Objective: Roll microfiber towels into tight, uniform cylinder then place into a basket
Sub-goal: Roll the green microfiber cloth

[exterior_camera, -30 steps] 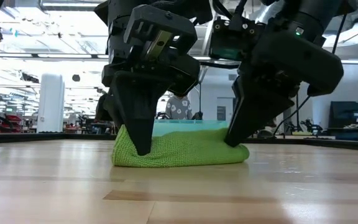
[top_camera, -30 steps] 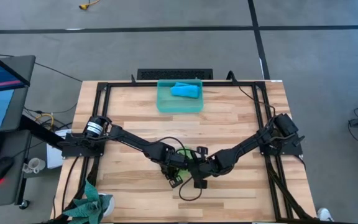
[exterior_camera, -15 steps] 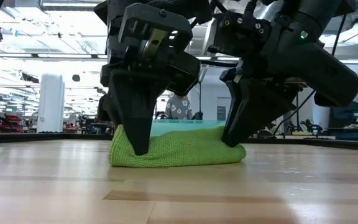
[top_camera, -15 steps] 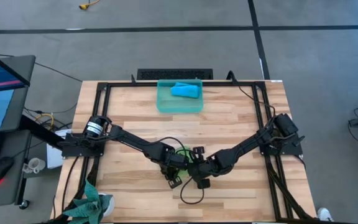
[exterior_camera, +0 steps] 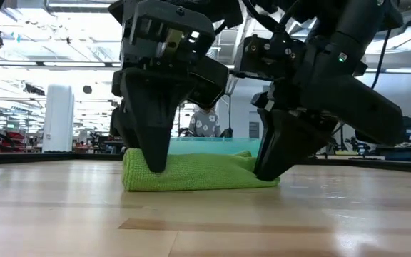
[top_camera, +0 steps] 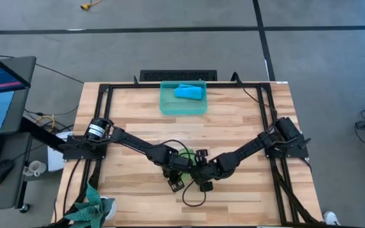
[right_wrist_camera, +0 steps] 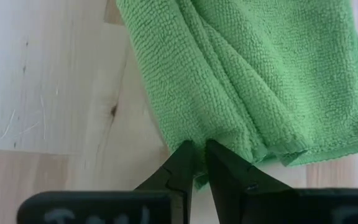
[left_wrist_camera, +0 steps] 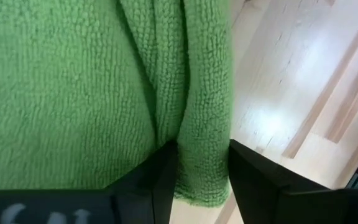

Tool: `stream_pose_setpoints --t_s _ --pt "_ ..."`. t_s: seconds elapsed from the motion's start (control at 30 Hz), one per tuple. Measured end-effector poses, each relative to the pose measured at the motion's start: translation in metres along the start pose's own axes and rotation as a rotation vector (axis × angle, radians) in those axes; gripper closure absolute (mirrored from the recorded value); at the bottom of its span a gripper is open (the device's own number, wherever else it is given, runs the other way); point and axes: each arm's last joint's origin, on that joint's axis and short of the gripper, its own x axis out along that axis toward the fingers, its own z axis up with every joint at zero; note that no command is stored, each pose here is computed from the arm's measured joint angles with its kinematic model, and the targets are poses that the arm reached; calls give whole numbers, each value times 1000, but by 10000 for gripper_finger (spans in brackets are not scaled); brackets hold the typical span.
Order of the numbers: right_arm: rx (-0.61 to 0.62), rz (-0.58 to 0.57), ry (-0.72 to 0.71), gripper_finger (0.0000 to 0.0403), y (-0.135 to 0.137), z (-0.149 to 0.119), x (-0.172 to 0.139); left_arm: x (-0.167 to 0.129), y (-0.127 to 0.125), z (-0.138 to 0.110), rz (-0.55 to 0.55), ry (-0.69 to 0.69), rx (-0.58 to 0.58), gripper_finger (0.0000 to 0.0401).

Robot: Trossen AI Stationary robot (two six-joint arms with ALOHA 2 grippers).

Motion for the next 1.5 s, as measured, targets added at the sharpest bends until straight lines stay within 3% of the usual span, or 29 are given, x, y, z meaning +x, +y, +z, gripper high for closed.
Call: stream_pose_setpoints --t_s 0.23,0.57,0.77,1.0,1.13,1.5 --pt "7 13 13 333 -1 -1 1 -10 -14 -7 86 6 42 273" --pt "17 12 21 333 -2 -2 1 -28 -49 -34 296 -57 126 278" --pt "29 26 24 333 -2 -2 2 -22 -71 -56 298 -124 191 278" --pt "35 32 23 333 -2 -2 2 -16 -95 -66 272 -317 398 278" --pt "38 37 24 333 -2 -2 2 -4 -89 -63 287 -382 444 278" --pt "45 42 24 333 -2 -2 2 20 -55 -59 342 -376 358 278"
